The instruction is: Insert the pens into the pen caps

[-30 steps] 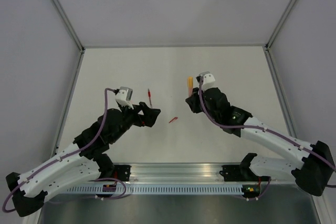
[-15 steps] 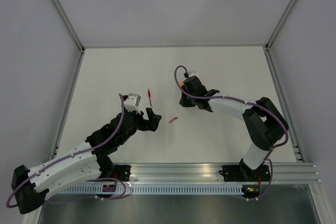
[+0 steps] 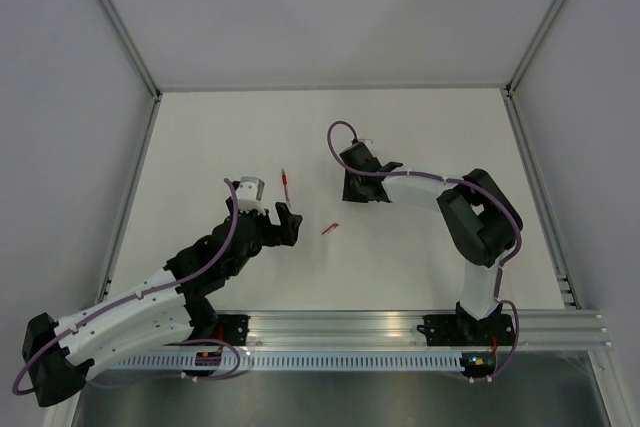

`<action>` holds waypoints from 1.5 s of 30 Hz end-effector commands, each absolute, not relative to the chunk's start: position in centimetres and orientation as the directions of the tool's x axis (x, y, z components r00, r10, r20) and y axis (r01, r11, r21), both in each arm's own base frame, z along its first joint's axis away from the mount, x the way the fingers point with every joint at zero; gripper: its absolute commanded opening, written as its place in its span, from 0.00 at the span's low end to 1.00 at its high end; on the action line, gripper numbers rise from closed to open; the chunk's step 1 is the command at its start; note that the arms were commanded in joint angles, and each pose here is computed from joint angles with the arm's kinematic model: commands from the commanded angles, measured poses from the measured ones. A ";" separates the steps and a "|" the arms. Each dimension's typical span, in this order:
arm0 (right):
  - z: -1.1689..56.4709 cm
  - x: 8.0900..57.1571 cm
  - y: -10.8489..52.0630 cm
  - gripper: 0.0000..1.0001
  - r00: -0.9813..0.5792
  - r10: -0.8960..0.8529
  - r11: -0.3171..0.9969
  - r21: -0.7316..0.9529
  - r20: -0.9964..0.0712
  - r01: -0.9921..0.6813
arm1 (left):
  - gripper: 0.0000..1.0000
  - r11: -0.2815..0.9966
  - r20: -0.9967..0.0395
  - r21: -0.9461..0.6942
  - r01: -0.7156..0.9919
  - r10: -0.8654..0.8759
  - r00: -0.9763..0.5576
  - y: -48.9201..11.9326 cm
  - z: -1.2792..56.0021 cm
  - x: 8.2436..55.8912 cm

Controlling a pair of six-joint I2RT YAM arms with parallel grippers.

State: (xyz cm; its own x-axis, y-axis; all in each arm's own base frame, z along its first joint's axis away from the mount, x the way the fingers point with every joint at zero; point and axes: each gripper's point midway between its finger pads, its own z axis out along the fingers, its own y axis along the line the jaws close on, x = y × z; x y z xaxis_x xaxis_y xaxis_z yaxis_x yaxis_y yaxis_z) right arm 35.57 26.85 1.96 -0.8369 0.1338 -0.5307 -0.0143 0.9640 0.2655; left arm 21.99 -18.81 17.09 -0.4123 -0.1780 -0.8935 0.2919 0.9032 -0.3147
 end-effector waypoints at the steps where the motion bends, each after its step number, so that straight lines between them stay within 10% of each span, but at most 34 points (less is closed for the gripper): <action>1: 2.3 36.4 26.0 0.30 -0.826 0.159 0.973 0.229 -0.540 0.037 | 1.00 0.911 -0.905 -0.287 0.297 -0.157 -0.394 -18.9 17.7 22.4; 20: 9.4 34.0 25.8 0.45 -0.775 0.058 0.924 0.328 -0.630 -0.197 | 0.99 0.931 -0.888 -0.226 0.286 -0.077 -0.453 -20.1 16.4 23.2; 45: 16.9 29.5 24.9 0.45 -0.646 0.232 0.796 0.523 -0.728 -0.304 | 0.57 1.000 -0.591 -0.022 0.015 -0.001 -0.807 -19.2 5.1 33.9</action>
